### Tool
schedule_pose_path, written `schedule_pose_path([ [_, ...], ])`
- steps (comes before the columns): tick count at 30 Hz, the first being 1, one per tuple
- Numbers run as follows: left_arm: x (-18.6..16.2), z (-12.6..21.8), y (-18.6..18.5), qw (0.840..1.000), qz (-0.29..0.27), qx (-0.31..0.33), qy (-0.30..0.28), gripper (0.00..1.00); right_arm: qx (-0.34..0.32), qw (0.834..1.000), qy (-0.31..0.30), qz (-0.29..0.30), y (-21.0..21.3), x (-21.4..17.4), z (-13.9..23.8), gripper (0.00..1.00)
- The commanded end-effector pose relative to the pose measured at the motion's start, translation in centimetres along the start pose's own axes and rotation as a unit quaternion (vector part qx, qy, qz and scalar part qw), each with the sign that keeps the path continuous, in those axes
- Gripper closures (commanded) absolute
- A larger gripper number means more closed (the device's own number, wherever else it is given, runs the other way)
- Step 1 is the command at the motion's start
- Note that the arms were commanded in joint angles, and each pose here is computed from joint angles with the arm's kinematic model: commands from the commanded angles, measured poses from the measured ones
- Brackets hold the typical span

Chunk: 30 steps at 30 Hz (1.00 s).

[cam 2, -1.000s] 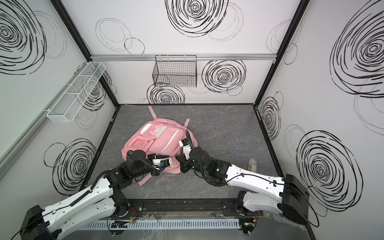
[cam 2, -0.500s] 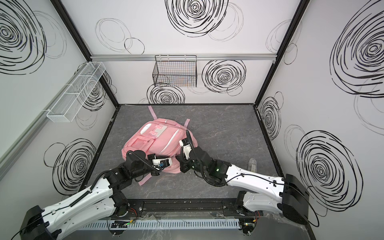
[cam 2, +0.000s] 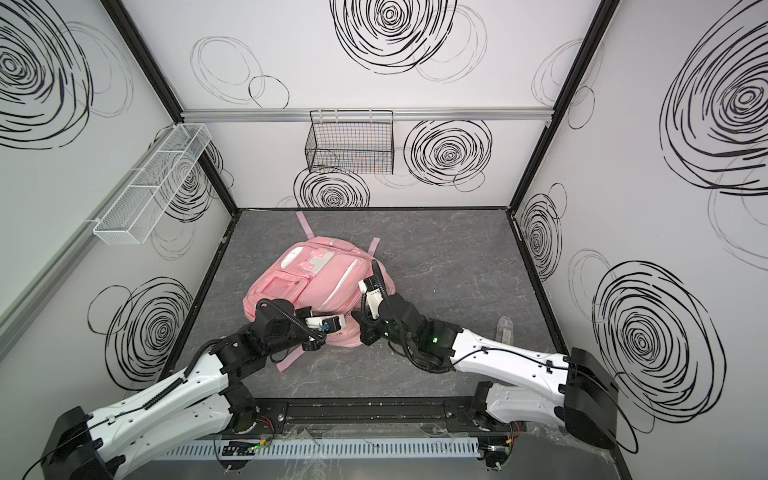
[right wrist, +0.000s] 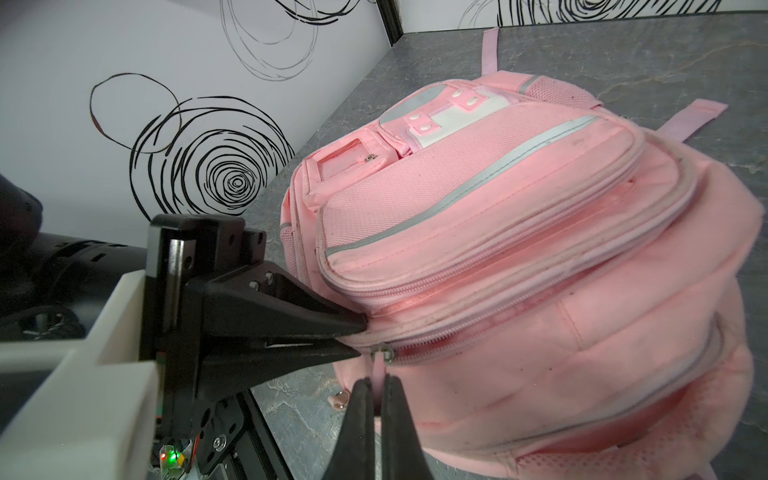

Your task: Pack the student bag

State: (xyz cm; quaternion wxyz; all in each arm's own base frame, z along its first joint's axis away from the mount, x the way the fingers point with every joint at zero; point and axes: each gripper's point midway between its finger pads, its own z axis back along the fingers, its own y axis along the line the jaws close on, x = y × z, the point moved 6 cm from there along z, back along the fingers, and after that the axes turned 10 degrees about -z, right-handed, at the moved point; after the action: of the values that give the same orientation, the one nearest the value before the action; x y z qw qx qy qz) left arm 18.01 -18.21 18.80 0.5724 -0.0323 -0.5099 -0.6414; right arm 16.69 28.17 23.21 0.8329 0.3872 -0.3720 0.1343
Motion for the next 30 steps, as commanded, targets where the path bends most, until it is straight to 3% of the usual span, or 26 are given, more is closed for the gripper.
schedule_pose_path([
  [1, 0.4, 0.2, 0.6, 1.0, -0.008, 0.009, 0.0, 1.0, 0.022, 0.995, -0.093, 0.001, 1.5, 4.0, 2.0, 1.0],
  [19, 0.7, 1.6, 1.0, 0.998, -0.025, 0.041, -0.027, 1.0, -0.135, 0.98, -0.146, 0.007, -9.3, 6.3, 3.1, 1.0],
  [30, -0.1, 2.2, 1.8, 0.996, -0.02, 0.087, -0.003, 1.0, -0.158, 0.974, -0.161, 0.006, -12.1, 8.8, 2.8, 1.0],
])
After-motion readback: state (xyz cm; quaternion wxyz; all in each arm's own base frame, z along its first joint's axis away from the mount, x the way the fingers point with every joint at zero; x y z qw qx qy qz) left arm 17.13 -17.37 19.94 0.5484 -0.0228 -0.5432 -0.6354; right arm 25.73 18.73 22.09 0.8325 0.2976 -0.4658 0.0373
